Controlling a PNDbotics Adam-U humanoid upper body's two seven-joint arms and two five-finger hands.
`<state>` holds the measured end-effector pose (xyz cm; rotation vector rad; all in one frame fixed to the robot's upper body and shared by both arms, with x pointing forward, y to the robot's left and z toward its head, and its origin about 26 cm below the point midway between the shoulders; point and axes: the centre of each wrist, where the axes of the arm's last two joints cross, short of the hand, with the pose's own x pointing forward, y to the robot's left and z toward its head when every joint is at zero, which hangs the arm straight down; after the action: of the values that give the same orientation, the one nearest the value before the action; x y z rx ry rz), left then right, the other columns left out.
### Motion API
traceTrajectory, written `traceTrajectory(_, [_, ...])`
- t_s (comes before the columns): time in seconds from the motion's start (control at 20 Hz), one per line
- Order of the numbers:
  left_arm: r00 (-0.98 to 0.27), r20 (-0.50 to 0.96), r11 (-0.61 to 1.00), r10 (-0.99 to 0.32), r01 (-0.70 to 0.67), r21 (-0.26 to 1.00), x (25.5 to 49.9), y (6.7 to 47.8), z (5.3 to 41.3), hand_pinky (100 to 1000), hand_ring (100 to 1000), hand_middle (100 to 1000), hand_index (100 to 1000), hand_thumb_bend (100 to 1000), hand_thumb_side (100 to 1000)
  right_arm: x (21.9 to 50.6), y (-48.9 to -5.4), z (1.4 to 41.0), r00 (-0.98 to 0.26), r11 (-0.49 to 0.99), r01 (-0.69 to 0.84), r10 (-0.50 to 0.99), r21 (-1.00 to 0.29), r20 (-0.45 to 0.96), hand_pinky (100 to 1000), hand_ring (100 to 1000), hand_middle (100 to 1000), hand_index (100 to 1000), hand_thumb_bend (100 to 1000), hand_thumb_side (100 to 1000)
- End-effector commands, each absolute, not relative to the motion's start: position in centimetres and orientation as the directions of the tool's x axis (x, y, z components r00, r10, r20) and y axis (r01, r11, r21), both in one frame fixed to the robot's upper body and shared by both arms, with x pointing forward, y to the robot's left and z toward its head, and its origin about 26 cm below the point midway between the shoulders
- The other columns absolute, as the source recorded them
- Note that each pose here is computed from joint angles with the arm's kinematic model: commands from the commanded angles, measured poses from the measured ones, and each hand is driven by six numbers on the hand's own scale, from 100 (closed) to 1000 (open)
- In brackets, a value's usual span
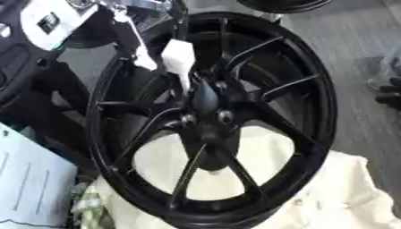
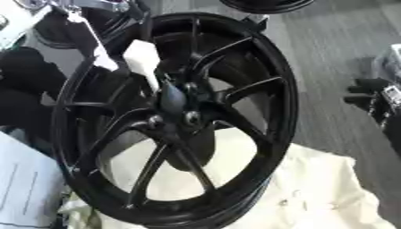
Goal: Pull the pin out of the wheel hub.
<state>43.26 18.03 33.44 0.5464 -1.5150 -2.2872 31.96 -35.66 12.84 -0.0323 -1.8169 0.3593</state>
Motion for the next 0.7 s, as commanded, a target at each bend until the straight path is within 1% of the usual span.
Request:
traceTrajectory(0.05, [-0.913, -0.192, -0.518, -0.359, 0.024, 0.855, 42.9, 18.3, 34.8, 846, 744, 590, 596, 416, 224, 32.0, -36.1, 13.8, -0.296, 0.944, -0.157, 0.237, -0.291, 0.925, 967, 785, 768, 844, 100, 862])
traceTrajectory(0.15, [-0.914, -0.179, -0.508, -0.365, 0.035, 0.861, 42.8, 18.3, 34.8, 838, 728, 564, 555, 394, 207, 32.0, -36.1, 13.8, -0.296, 0.944, -0.157, 0.237, -0.292, 0.925, 967, 786, 768, 844, 100, 862])
traceTrajectory(0.25, [-0.912, -0.174, -0.501, -0.373, 0.040, 0.865, 42.8, 18.4, 34.9, 825, 703, 532, 508, 384, 162, 32.0, -36.1, 13.8, -0.295, 0.943, -0.157, 0.238, -0.293, 0.925, 967, 786, 768, 844, 100, 864])
traceTrajectory(0.35, [-0.907, -0.177, -0.493, -0.382, 0.038, 0.869, 42.6, 18.5, 35.3, 811, 682, 508, 482, 391, 100, 32.0, -36.1, 13.7, -0.294, 0.943, -0.157, 0.240, -0.294, 0.925, 967, 786, 768, 844, 100, 865])
traceTrajectory(0.45, [-0.901, -0.187, -0.483, -0.392, 0.028, 0.875, 42.4, 18.6, 35.9, 794, 659, 484, 451, 407, 100, 32.0, -36.2, 13.7, -0.293, 0.943, -0.156, 0.241, -0.295, 0.925, 967, 786, 769, 844, 100, 864])
traceTrajectory(0.5, [-0.898, -0.191, -0.478, -0.397, 0.025, 0.878, 42.3, 18.6, 36.2, 788, 647, 471, 436, 383, 100, 32.0, -36.2, 13.7, -0.293, 0.943, -0.156, 0.241, -0.295, 0.925, 967, 786, 768, 844, 100, 864])
traceTrajectory(0.7, [-0.892, -0.190, -0.455, -0.411, 0.021, 0.890, 41.9, 18.7, 36.9, 776, 623, 451, 376, 350, 115, 32.0, -36.2, 13.7, -0.292, 0.943, -0.157, 0.241, -0.295, 0.925, 967, 786, 769, 844, 100, 865])
